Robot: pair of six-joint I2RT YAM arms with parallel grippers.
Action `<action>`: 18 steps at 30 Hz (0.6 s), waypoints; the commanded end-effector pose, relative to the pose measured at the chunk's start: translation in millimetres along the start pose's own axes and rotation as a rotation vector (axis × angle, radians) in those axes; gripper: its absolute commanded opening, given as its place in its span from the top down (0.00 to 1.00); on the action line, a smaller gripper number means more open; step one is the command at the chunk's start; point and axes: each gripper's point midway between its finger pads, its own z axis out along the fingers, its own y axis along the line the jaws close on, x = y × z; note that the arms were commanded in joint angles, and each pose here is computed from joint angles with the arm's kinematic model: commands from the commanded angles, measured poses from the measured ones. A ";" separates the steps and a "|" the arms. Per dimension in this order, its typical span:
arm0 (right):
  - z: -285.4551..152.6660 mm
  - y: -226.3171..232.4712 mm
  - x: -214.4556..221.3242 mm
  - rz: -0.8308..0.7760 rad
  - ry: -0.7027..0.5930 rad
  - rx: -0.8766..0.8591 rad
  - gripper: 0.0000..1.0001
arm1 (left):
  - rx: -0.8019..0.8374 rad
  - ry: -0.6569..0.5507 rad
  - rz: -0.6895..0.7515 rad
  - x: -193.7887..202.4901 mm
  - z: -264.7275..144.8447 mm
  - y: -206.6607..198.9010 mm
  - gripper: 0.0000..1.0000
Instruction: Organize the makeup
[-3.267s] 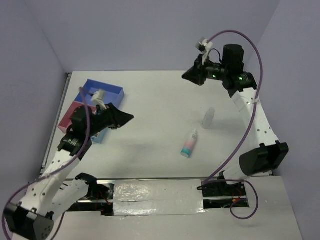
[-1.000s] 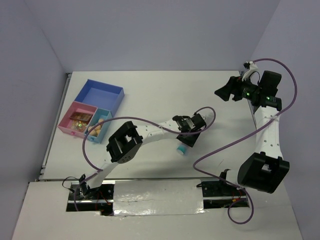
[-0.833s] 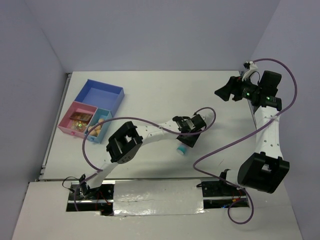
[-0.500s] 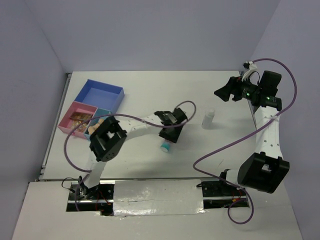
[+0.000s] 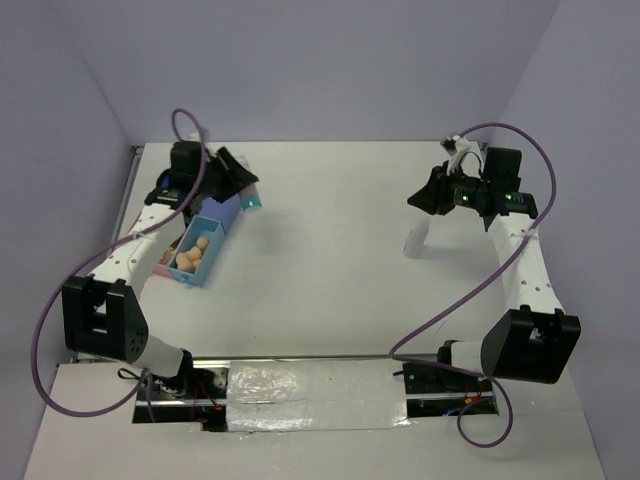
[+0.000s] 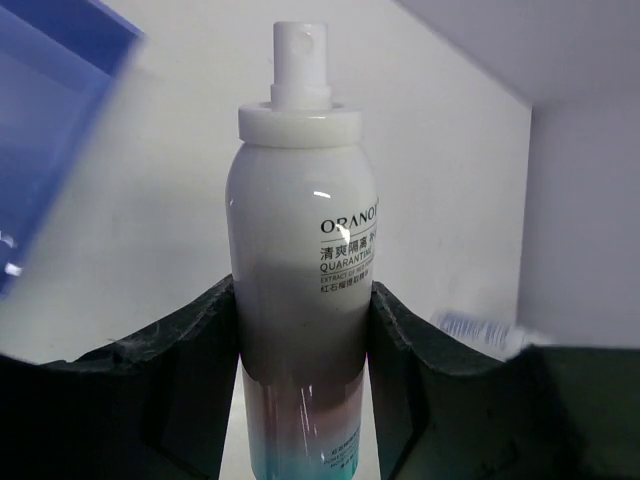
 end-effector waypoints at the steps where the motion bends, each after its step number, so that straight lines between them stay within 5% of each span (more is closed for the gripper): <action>1: 5.8 15.6 3.7 -0.053 0.019 -0.025 0.71 | 0.036 -0.119 -0.183 -47.0 -1.0 28.0 1.00; 6: 13.2 24.7 5.0 -0.062 0.028 -0.047 0.60 | -0.041 -0.303 -0.289 -99.8 7.6 84.6 1.00; 14: 11.3 23.8 6.8 -0.069 0.034 -0.033 0.47 | -0.184 -0.340 -0.372 -126.9 53.4 155.7 1.00; 18: 10.1 23.2 9.8 -0.074 0.037 -0.023 0.44 | -0.228 -0.303 -0.410 -121.4 75.8 182.8 0.85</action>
